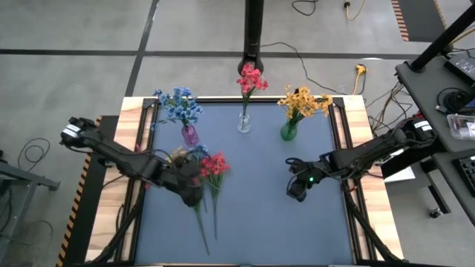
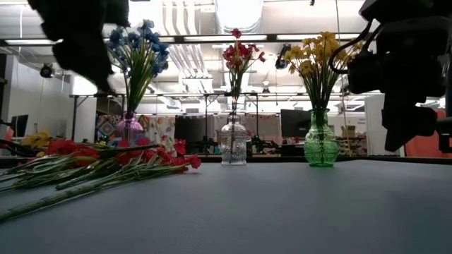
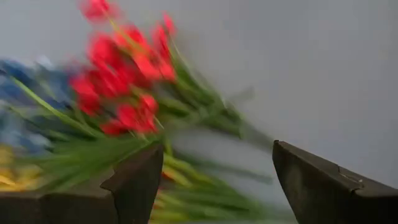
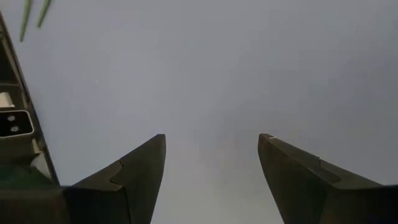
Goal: Sort flowers into vase by color
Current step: Put the left red flower into the transparent vase
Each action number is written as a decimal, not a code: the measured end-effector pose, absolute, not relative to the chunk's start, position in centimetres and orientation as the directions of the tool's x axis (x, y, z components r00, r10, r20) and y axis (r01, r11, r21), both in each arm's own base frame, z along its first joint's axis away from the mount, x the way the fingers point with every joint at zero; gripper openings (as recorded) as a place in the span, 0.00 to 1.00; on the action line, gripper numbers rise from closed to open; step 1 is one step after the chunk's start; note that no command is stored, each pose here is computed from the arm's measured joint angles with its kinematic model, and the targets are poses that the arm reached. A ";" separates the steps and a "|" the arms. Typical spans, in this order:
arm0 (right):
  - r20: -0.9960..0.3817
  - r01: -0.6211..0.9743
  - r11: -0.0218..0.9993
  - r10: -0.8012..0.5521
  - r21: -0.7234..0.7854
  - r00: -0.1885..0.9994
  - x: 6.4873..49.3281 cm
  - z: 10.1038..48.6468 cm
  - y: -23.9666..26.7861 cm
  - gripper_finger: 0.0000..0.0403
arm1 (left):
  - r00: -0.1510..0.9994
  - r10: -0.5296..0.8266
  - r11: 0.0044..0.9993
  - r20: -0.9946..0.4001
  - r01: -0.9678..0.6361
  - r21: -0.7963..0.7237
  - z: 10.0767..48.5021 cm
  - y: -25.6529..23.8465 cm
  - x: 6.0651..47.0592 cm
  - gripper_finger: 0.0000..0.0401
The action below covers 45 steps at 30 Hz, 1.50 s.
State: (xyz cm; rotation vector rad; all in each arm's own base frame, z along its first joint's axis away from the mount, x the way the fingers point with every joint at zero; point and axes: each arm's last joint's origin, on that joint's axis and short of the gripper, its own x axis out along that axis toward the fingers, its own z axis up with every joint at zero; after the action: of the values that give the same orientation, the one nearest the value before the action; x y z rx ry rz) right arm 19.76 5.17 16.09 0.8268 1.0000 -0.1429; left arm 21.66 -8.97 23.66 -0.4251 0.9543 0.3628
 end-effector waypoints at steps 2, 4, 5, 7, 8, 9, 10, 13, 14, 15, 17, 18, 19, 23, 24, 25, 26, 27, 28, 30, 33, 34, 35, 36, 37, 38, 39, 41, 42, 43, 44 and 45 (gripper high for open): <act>-0.792 0.454 0.708 0.246 0.541 0.558 19.7 16.1 5.2 0.61 | 0.468 0.055 0.864 -0.882 -0.465 -0.193 22.6 -9.4 22.2 0.71; -0.790 0.449 0.712 0.245 0.540 0.561 19.8 16.1 5.2 0.61 | 0.401 -0.019 0.858 -0.916 -0.464 -0.221 21.9 -10.0 22.8 0.71; -0.791 0.449 0.712 0.245 0.540 0.561 19.8 16.1 5.2 0.61 | 0.365 -0.063 0.851 -0.929 -0.467 -0.241 21.8 -10.4 23.1 0.71; -0.791 0.449 0.713 0.245 0.539 0.560 19.8 16.1 5.2 0.61 | 0.281 -0.117 0.838 -0.952 -0.487 -0.247 21.8 -10.9 23.8 0.71; -0.791 0.448 0.713 0.245 0.539 0.560 19.8 16.1 5.2 0.61 | 0.240 -0.128 0.835 -0.962 -0.498 -0.235 21.9 -11.2 24.1 0.71; -0.791 0.446 0.715 0.245 0.538 0.560 19.8 16.1 5.1 0.61 | 0.209 -0.124 0.835 -0.970 -0.506 -0.216 22.0 -11.4 24.5 0.71; -0.791 0.441 0.720 0.245 0.535 0.560 19.8 16.1 5.1 0.61 | 0.186 -0.116 0.837 -0.976 -0.511 -0.197 22.2 -11.7 25.0 0.71; -0.791 0.431 0.729 0.245 0.531 0.560 19.8 16.1 5.2 0.61 | 0.139 -0.087 0.835 -0.986 -0.530 -0.149 22.6 -12.4 26.8 0.71; -0.791 0.428 0.732 0.245 0.530 0.560 19.8 16.1 5.1 0.61 | 0.110 -0.077 0.826 -0.991 -0.549 -0.125 22.6 -12.6 27.4 0.71; -0.792 0.424 0.736 0.245 0.528 0.560 19.8 16.1 5.1 0.60 | 0.074 -0.071 0.815 -0.995 -0.571 -0.101 22.5 -12.9 27.9 0.71; -0.792 0.416 0.743 0.245 0.524 0.559 19.7 16.1 5.1 0.60 | 0.008 -0.074 0.790 -0.997 -0.610 -0.064 22.4 -13.5 28.9 0.71; -0.792 0.410 0.749 0.245 0.521 0.559 19.7 16.1 5.1 0.60 | -0.014 -0.071 0.782 -0.997 -0.622 -0.047 22.3 -13.9 29.3 0.71; -0.792 0.401 0.756 0.245 0.517 0.559 19.7 16.1 5.1 0.60 | -0.028 -0.064 0.776 -0.998 -0.630 -0.032 22.1 -14.4 29.6 0.71; -0.793 0.367 0.784 0.244 0.500 0.559 19.7 16.1 5.1 0.60 | -0.049 -0.054 0.715 -0.997 -0.699 -0.005 21.7 -16.2 30.1 0.71; -0.792 0.358 0.791 0.243 0.496 0.559 19.7 16.1 5.1 0.60 | -0.042 -0.055 0.695 -0.998 -0.719 -0.008 21.8 -16.7 29.9 0.71; -0.793 0.349 0.798 0.242 0.491 0.560 19.8 16.1 5.1 0.60 | -0.030 -0.041 0.671 -0.999 -0.742 -0.005 21.8 -17.2 29.7 0.71; -0.793 0.343 0.805 0.238 0.484 0.561 19.8 16.1 5.1 0.60 | -0.010 -0.022 0.638 -1.000 -0.770 -0.006 21.7 -17.7 29.4 0.71; -0.793 0.337 0.811 0.234 0.479 0.562 19.8 16.1 5.1 0.60 | 0.005 -0.004 0.599 -1.000 -0.801 -0.006 21.6 -18.2 29.1 0.71; -0.794 0.331 0.818 0.228 0.470 0.564 19.8 16.1 5.1 0.60 | 0.014 0.018 0.560 -1.000 -0.829 -0.001 21.5 -18.6 28.7 0.71; -0.794 0.325 0.826 0.220 0.461 0.567 19.8 16.1 5.1 0.60 | 0.029 0.059 0.489 -0.998 -0.872 0.003 21.3 -19.4 28.0 0.71; -0.794 0.319 0.830 0.219 0.457 0.567 19.8 16.1 5.1 0.60 | 0.030 0.082 0.408 -0.996 -0.913 0.007 20.4 -20.0 27.1 0.71; -0.794 0.319 0.831 0.219 0.457 0.566 19.8 16.1 5.1 0.60 | 0.031 0.082 0.396 -0.996 -0.918 0.004 19.9 -20.1 26.9 0.71; -0.794 0.319 0.831 0.219 0.457 0.566 19.8 16.1 5.1 0.59 | 0.043 0.075 0.388 -0.996 -0.922 -0.011 19.3 -20.3 26.9 0.71; -0.794 0.319 0.831 0.219 0.457 0.566 19.8 16.1 5.1 0.59 | 0.059 0.063 0.384 -0.996 -0.923 -0.031 18.8 -20.3 27.0 0.70; -0.794 0.319 0.831 0.219 0.457 0.566 19.8 16.1 5.1 0.59 | 0.079 0.049 0.382 -0.996 -0.923 -0.055 18.3 -20.4 27.1 0.69; -0.794 0.318 0.831 0.219 0.456 0.566 19.8 16.1 5.1 0.59 | 0.101 0.032 0.380 -0.994 -0.921 -0.081 17.9 -20.5 27.2 0.68; -0.794 0.318 0.831 0.219 0.456 0.566 19.8 16.1 5.1 0.59 | 0.119 0.021 0.379 -0.993 -0.920 -0.102 17.5 -20.5 27.3 0.67; -0.794 0.318 0.831 0.219 0.456 0.566 19.8 16.1 5.1 0.59 | 0.133 0.015 0.370 -0.991 -0.921 -0.118 16.8 -20.4 27.2 0.65; -0.794 0.318 0.831 0.219 0.456 0.566 19.8 16.1 5.1 0.59 | 0.125 0.021 0.359 -0.992 -0.927 -0.110 16.4 -20.3 27.0 0.63; -0.794 0.318 0.831 0.219 0.456 0.566 19.8 16.1 5.1 0.59 | 0.113 0.031 0.347 -0.993 -0.933 -0.095 16.1 -20.1 26.8 0.62; -0.794 0.316 0.832 0.220 0.456 0.566 19.8 16.1 5.1 0.59 | 0.102 0.039 0.338 -0.994 -0.937 -0.083 15.8 -20.0 26.6 0.61; -0.794 0.315 0.833 0.221 0.456 0.566 19.8 16.1 5.2 0.59 | 0.096 0.042 0.335 -0.994 -0.939 -0.077 15.6 -19.9 26.5 0.60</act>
State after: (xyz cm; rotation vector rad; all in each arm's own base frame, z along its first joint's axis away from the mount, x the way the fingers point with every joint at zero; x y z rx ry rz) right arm 19.76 5.16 16.05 0.6093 0.9845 -0.0593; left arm 26.48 -19.87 15.59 -0.9572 1.2455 0.9227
